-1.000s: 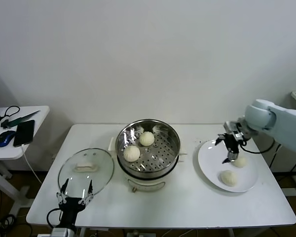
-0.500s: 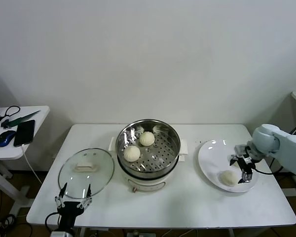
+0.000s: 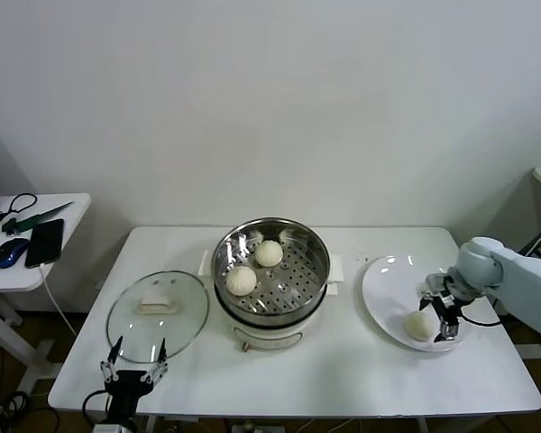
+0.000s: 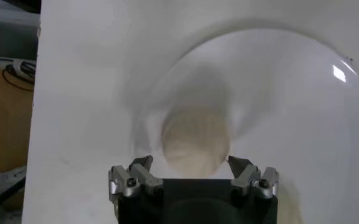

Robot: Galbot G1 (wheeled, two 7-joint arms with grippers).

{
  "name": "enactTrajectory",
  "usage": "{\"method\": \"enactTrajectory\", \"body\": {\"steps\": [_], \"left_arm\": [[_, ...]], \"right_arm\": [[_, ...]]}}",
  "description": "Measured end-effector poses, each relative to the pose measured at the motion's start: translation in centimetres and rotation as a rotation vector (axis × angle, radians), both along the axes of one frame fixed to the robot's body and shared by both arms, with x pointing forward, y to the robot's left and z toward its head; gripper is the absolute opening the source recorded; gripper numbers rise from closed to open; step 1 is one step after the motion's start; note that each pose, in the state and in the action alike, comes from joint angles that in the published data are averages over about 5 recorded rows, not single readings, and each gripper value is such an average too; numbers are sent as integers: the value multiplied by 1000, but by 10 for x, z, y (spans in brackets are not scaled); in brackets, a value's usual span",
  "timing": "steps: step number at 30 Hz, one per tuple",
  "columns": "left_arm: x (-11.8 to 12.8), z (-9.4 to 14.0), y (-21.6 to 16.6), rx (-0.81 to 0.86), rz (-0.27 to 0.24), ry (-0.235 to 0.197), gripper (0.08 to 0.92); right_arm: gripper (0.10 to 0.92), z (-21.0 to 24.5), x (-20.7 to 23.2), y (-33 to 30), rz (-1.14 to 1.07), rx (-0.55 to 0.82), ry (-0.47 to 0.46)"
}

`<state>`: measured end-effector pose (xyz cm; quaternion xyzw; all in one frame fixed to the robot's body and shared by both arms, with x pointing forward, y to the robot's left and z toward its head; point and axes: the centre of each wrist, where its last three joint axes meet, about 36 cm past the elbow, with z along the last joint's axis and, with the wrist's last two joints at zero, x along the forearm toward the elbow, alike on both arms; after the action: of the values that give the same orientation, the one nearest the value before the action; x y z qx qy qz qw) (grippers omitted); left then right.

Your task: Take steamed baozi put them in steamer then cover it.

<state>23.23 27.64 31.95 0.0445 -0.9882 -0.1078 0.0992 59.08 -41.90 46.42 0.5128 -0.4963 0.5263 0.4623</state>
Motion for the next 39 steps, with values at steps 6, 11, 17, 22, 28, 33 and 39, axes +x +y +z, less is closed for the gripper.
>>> {"method": "enactTrajectory", "body": {"steps": [6, 11, 17, 22, 28, 33, 39], "left_arm": [[0, -1, 1, 2, 1, 2, 823], [-1, -2, 1, 3, 2, 4, 823], [-1, -2, 1, 3, 2, 4, 823], [-1, -2, 1, 3, 2, 3, 823], [-2, -2, 1, 2, 1, 4, 823], [-2, -1, 1, 1, 0, -1, 823], [-3, -1, -2, -3, -4, 1, 823]], "right_arm": [[823, -4, 5, 7, 13, 3, 4], [805, -6, 7, 9, 22, 3, 12], [744, -4, 8, 7, 28, -2, 19], [723, -2, 10, 6, 35, 1, 16], [719, 10, 16, 4, 75, 2, 4], [719, 42, 30, 12, 178, -7, -25], [721, 108, 54, 39, 382, -49, -85]]}}
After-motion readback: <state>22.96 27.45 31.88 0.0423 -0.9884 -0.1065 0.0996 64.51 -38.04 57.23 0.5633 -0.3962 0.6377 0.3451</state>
